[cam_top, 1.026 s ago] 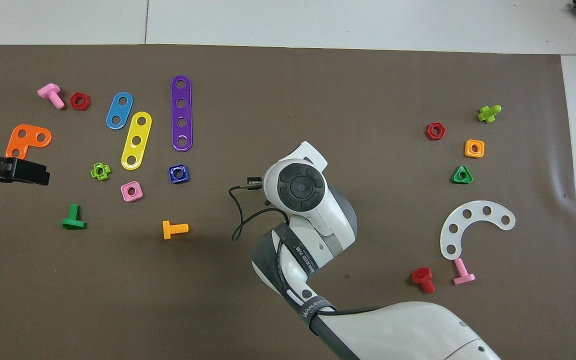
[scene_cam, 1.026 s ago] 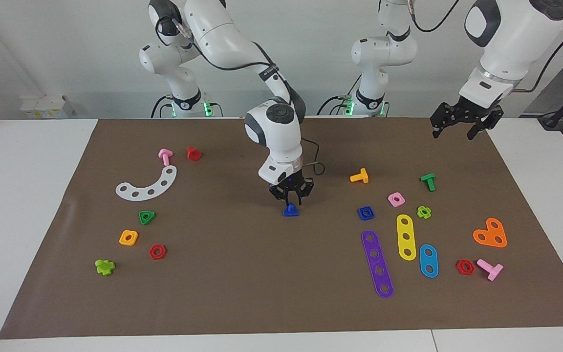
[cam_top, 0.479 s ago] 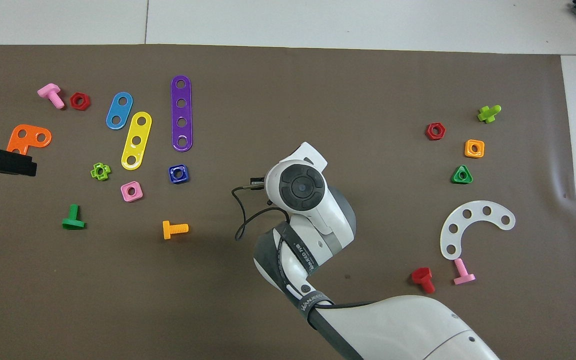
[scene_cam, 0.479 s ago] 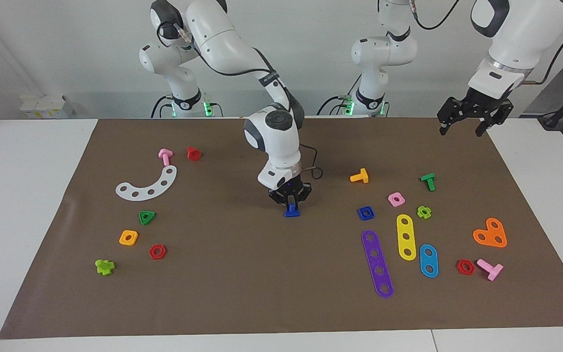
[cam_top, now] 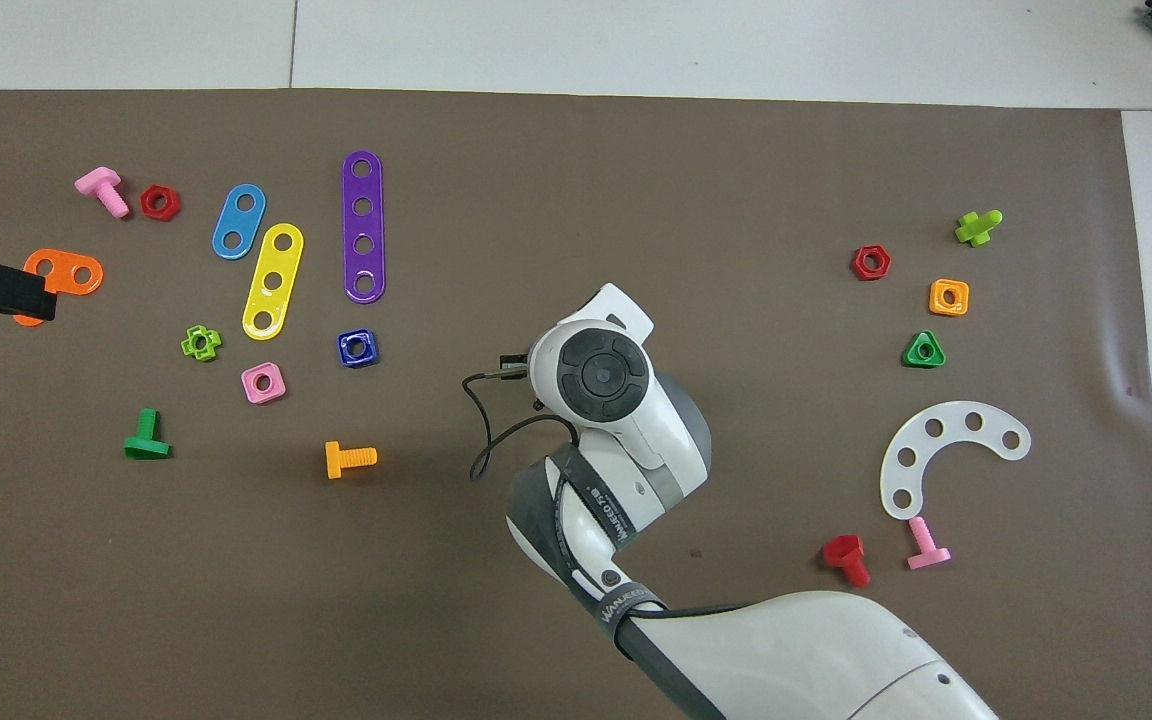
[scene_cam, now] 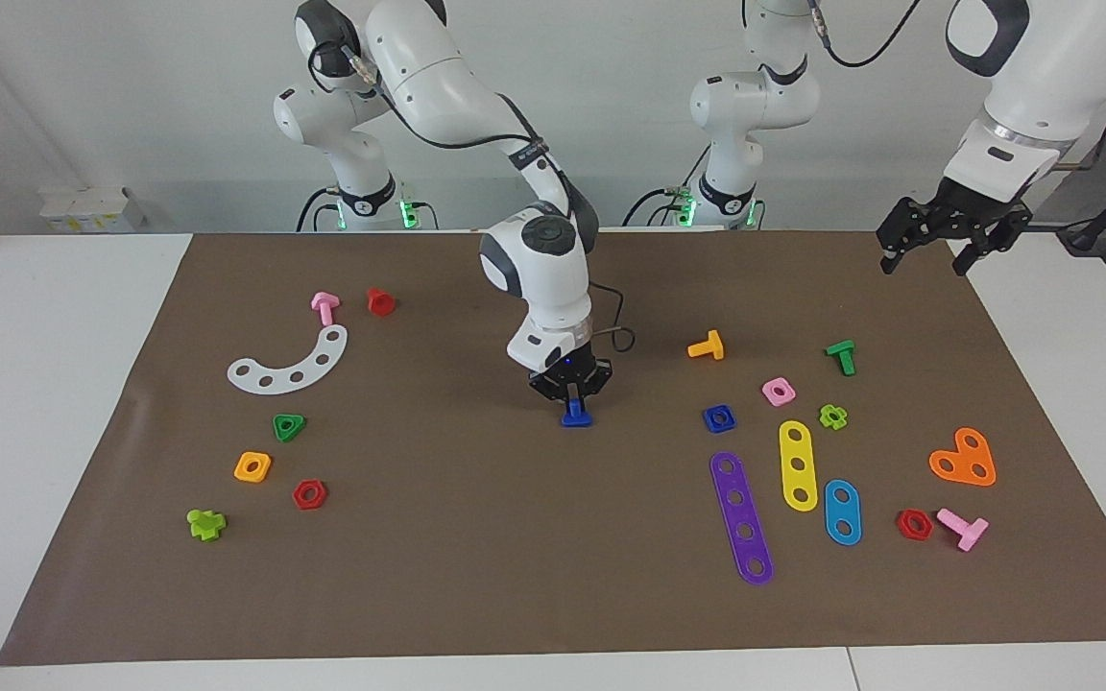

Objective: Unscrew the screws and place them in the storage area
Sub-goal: 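Carry the blue bolt with the right gripper beside the green triangle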

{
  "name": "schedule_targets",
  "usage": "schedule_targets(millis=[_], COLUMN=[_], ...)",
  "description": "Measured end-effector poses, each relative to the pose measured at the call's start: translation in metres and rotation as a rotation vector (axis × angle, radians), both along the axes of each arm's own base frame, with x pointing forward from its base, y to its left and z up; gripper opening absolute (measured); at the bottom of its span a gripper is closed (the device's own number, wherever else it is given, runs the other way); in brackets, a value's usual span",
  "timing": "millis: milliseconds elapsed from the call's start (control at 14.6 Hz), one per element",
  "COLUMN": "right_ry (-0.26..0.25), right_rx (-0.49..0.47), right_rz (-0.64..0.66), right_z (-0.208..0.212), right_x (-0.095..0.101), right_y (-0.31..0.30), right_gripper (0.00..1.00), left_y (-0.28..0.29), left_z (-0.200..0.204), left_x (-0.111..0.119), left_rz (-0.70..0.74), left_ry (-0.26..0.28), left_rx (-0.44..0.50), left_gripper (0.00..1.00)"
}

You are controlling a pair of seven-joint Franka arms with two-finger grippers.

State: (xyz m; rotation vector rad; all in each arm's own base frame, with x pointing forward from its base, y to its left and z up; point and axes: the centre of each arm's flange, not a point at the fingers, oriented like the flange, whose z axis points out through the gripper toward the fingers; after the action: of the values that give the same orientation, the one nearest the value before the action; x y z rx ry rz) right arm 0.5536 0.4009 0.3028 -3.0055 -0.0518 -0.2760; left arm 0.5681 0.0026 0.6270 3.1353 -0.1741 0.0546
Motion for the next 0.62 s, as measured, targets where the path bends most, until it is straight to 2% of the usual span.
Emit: schedule_targets(millis=[205, 342, 615], right_ry=[-0.001, 0.002, 0.053], right_rx=[-0.003, -0.009, -0.045], right_rz=[-0.010, -0.057, -0.155], right_z=[0.015, 0.055, 0.133], right_x=[0.004, 0.018, 0.049], right_y=[-0.005, -0.034, -0.175], right_gripper=[0.19, 0.19, 0.19], left_y=[0.000, -0.001, -0.002], left_z=[-0.004, -0.013, -0.028], left_x=[0.010, 0.009, 0.002], left_rz=[0.000, -0.003, -0.006], left_ry=[0.008, 0.025, 0.045], left_rx=[0.000, 0.000, 0.000], left_gripper=[1.00, 1.00, 1.00])
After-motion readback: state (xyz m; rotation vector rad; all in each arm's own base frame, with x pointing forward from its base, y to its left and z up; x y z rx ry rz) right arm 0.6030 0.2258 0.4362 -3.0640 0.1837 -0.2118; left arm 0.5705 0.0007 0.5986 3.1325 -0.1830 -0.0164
